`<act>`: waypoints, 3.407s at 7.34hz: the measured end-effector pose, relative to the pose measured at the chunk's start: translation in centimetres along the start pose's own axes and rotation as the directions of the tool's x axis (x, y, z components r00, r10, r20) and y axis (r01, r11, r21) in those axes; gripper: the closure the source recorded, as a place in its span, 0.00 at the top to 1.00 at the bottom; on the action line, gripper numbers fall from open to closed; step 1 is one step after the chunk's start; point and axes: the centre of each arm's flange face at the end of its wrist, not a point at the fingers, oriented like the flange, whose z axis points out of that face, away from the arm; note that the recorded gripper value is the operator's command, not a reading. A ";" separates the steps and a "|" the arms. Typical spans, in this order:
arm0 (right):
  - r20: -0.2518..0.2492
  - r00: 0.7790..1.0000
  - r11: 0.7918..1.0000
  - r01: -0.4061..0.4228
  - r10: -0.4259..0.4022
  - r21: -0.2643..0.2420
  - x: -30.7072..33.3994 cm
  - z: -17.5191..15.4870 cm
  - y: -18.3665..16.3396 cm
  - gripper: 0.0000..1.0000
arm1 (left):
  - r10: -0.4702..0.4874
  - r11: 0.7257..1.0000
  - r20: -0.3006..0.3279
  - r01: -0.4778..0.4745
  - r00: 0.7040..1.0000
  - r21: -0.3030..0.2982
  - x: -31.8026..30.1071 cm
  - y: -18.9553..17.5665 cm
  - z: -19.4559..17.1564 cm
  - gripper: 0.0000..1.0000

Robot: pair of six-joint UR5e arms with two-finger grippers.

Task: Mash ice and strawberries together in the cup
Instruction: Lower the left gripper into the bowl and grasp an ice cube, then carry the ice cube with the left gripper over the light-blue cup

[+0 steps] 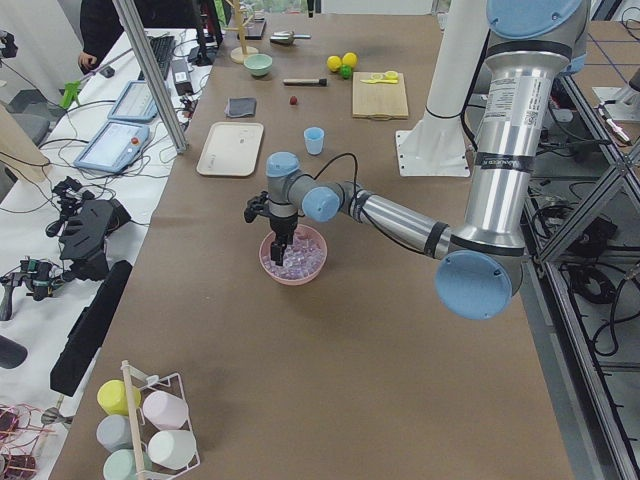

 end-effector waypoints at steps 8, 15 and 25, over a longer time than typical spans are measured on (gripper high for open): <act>0.000 1.000 1.000 -0.002 0.002 -0.002 0.1 0.1 0.0 1.00 | 0.010 1.000 0.026 -0.010 1.000 -0.022 0.2 0.4 1.7 0.68; 0.000 1.000 1.000 0.002 -0.002 0.000 0.0 0.0 0.0 1.00 | 0.014 0.999 0.041 -0.012 0.999 -0.045 0.5 0.6 2.6 0.45; 0.001 1.000 1.000 0.002 -0.002 0.002 0.0 -0.2 0.7 1.00 | 0.128 0.989 0.085 -0.121 0.988 -0.090 -0.7 -3.1 -5.4 0.00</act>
